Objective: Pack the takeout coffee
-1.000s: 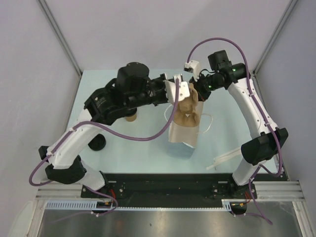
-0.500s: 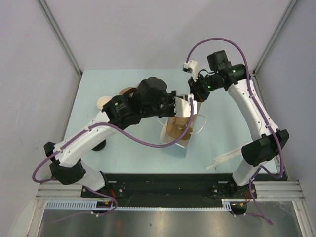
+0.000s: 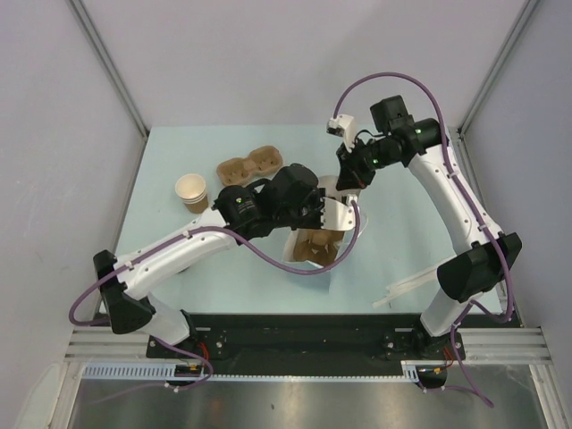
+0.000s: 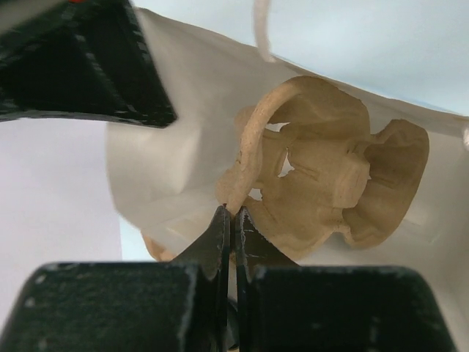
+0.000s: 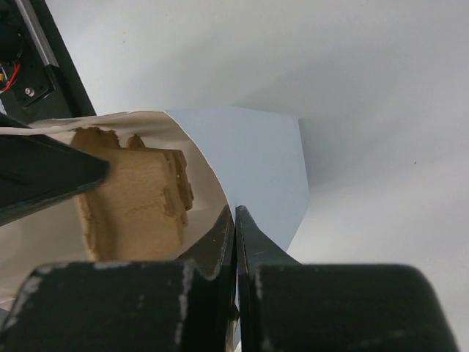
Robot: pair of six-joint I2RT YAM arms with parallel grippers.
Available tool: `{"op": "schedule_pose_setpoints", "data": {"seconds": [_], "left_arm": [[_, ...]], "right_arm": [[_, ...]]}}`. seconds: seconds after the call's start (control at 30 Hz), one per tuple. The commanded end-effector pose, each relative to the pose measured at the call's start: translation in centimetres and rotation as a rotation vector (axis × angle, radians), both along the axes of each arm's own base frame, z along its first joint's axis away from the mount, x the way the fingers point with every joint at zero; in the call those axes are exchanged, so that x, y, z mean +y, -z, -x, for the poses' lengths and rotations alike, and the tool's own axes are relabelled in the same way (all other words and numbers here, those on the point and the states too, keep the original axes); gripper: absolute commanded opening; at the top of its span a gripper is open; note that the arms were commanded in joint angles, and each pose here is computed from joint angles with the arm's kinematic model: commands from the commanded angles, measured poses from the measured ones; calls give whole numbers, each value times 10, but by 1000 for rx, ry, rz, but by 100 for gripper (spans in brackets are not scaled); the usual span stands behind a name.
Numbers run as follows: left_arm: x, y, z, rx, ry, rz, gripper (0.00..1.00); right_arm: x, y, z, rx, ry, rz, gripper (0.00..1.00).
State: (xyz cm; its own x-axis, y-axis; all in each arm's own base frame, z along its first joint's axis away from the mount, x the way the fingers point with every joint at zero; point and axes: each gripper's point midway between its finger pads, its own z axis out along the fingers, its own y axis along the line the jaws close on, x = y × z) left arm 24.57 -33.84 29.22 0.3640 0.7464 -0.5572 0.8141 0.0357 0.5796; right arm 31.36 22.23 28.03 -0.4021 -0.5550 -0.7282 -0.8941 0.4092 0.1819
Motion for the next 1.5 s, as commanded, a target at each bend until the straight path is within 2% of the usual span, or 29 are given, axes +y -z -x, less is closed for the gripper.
{"op": "schedule_pose_setpoints", "data": {"seconds": [0.0, 0.4, 1.3, 1.47], "left_arm": [[-2, -2, 0, -25, 4, 40, 0], [-8, 42, 13, 115, 54, -71, 0], [0, 37, 16, 395, -39, -68, 0], [1, 50, 20, 437, -35, -99, 0]], "right_arm": [[7, -19, 9, -38, -28, -56, 0], [14, -20, 11, -31, -55, -77, 0], [13, -19, 9, -56, -60, -71, 0], [13, -20, 9, -59, -60, -76, 0]]}}
